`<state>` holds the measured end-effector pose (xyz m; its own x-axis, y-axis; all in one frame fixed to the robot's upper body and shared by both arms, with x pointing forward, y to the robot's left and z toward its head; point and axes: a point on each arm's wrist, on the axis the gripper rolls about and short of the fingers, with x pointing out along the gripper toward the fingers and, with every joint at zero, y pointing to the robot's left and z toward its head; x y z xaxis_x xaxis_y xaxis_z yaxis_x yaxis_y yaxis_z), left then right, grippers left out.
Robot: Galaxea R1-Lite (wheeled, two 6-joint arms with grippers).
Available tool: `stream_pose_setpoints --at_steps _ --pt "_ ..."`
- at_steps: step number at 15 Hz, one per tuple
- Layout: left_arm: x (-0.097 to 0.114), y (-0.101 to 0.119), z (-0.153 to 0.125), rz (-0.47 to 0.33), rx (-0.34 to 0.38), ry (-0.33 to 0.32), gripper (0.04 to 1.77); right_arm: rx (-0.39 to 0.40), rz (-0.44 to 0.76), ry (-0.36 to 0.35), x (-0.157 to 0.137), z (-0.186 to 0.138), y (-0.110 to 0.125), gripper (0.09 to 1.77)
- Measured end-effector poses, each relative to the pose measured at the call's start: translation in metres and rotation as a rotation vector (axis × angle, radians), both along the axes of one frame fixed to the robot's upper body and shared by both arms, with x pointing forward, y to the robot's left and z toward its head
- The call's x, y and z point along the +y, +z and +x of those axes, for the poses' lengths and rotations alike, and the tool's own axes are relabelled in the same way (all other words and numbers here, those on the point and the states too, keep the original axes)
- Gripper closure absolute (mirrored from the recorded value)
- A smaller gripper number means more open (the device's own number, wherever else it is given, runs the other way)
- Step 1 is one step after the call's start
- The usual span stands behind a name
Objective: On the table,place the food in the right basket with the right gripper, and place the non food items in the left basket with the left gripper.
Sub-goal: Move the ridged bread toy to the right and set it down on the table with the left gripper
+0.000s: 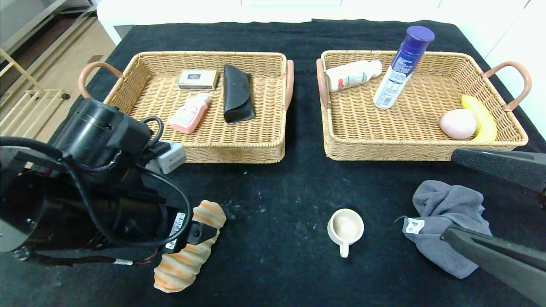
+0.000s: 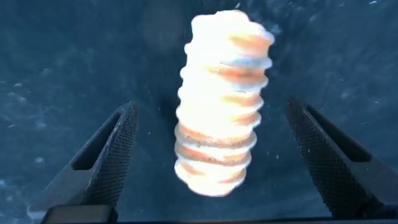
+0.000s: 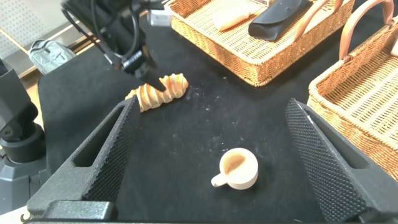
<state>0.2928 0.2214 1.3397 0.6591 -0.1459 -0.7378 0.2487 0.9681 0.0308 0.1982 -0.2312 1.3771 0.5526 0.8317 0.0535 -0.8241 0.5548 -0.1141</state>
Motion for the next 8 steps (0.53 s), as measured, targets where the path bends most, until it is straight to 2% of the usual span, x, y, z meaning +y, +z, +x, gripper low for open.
stream_pose_setpoints --at_steps 8 --pt "-0.009 -0.025 0.017 0.029 0.043 0.009 0.10 0.000 0.000 0.000 0.000 0.000 0.000 0.15"
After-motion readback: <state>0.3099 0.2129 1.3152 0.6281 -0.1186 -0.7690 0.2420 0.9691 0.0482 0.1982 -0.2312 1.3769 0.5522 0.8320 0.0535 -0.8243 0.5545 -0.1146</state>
